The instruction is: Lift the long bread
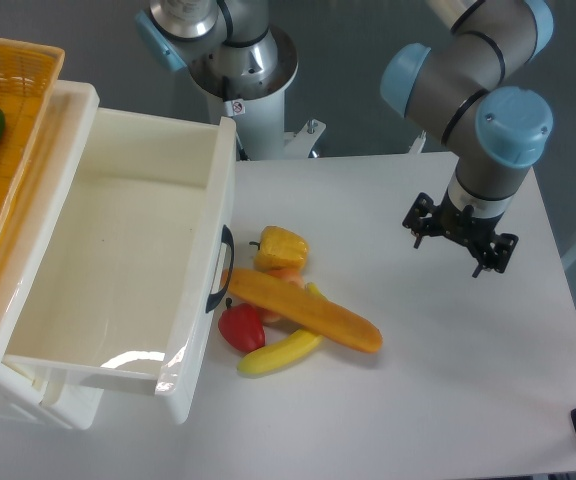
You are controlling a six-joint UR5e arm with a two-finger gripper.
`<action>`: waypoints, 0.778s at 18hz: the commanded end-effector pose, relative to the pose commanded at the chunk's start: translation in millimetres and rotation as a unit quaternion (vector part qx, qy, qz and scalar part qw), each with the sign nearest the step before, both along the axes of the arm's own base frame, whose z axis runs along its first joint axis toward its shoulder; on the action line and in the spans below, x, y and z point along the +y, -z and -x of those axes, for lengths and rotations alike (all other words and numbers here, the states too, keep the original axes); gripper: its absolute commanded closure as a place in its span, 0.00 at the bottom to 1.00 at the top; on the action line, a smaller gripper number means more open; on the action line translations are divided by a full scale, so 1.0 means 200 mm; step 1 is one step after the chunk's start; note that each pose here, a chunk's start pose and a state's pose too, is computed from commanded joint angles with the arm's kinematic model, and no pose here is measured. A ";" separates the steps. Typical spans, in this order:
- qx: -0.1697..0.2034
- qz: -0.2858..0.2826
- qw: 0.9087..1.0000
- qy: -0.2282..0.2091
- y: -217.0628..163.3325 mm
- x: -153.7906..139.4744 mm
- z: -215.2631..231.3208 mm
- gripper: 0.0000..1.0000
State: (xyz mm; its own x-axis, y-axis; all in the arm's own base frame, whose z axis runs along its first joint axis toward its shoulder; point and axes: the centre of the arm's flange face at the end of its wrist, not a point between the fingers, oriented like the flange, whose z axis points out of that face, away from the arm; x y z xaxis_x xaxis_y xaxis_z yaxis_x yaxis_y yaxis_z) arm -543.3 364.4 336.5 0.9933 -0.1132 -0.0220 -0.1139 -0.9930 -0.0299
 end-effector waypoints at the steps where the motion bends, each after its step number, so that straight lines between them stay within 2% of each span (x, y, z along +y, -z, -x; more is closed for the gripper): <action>1: -0.001 0.000 1.000 -0.001 0.01 0.00 0.00 0.00; 5: 0.000 -0.001 1.000 -0.017 0.00 0.01 0.02 0.00; 10: 0.000 0.004 0.995 -0.099 -0.01 0.01 0.00 0.00; 12: -0.006 0.005 0.989 -0.150 0.01 0.02 -0.03 0.00; 14: -0.013 0.006 0.975 -0.223 0.04 0.03 -0.07 0.00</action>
